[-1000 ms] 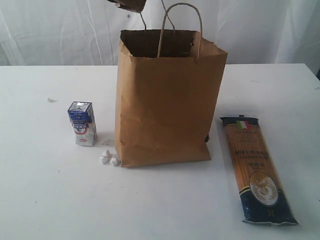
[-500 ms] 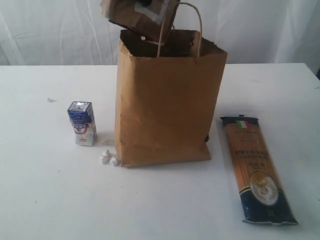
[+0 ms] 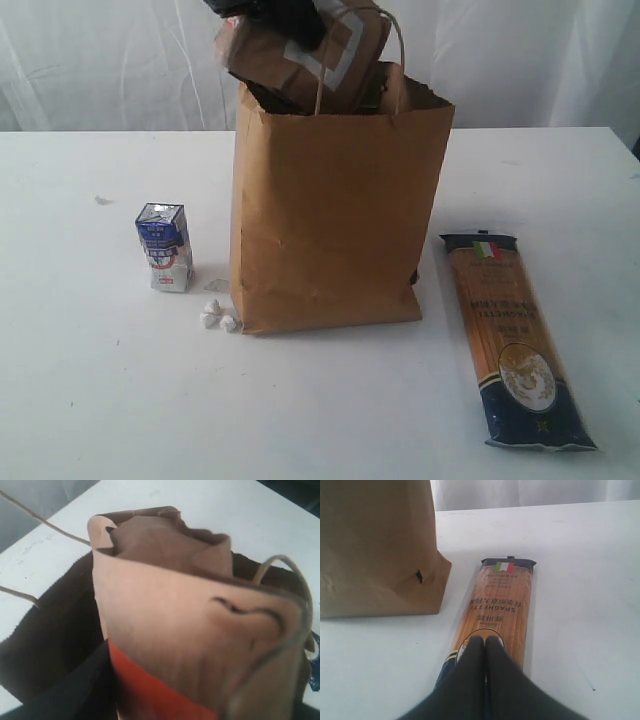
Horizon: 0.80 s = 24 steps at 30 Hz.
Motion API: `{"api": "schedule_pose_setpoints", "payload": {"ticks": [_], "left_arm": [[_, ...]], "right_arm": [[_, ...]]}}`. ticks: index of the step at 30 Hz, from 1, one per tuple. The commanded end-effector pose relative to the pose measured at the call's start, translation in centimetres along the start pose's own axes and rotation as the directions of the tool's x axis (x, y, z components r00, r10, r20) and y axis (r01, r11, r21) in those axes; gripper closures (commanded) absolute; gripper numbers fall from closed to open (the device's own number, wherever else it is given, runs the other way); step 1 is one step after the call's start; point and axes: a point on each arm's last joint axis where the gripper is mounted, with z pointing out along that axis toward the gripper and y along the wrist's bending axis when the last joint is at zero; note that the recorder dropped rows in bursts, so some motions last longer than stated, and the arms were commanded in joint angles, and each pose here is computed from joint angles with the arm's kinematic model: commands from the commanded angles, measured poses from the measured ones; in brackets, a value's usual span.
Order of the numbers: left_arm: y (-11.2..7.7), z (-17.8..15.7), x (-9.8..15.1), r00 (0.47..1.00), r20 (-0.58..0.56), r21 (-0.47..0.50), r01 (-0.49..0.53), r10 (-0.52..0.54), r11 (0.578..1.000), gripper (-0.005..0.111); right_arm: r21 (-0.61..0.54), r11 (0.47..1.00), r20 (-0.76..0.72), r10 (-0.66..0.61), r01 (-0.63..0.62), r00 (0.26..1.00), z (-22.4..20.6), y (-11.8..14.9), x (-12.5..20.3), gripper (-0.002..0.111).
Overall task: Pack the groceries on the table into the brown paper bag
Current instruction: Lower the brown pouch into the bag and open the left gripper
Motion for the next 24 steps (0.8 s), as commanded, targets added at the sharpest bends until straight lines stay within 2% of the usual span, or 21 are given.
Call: {"api": "schedule_pose_setpoints", "payload": {"ticks": [1,8,13,24], "left_arm": [[-1.0,-0.7,-0.4,1.000,0.012,0.017,-0.027,0.027,0.999,0.107],[-2.2,1.2,0.3,0.997,-0.052,0.033,-0.048,0.050,0.998,0.107],[-2.6,2.6,1.2,0.990,-0.122,0.005,-0.072,0.073,0.997,0.107],[-1.2,3.8,2.9,0.975,-0.221,-0.109,-0.036,0.012,0.993,0.107]], "right_arm": [[0.005,1.000,0.022,-0.010,0.010,1.000,0.0,0.0,-0.1,0.108],[0.005,1.000,0.022,-0.010,0.010,1.000,0.0,0.0,-0.1,0.108],[0.005,1.000,0.022,-0.010,0.010,1.000,0.0,0.0,-0.1,0.108],[0.005,1.000,0.022,-0.007,0.007,1.000,0.0,0.0,-0.1,0.108]]}}
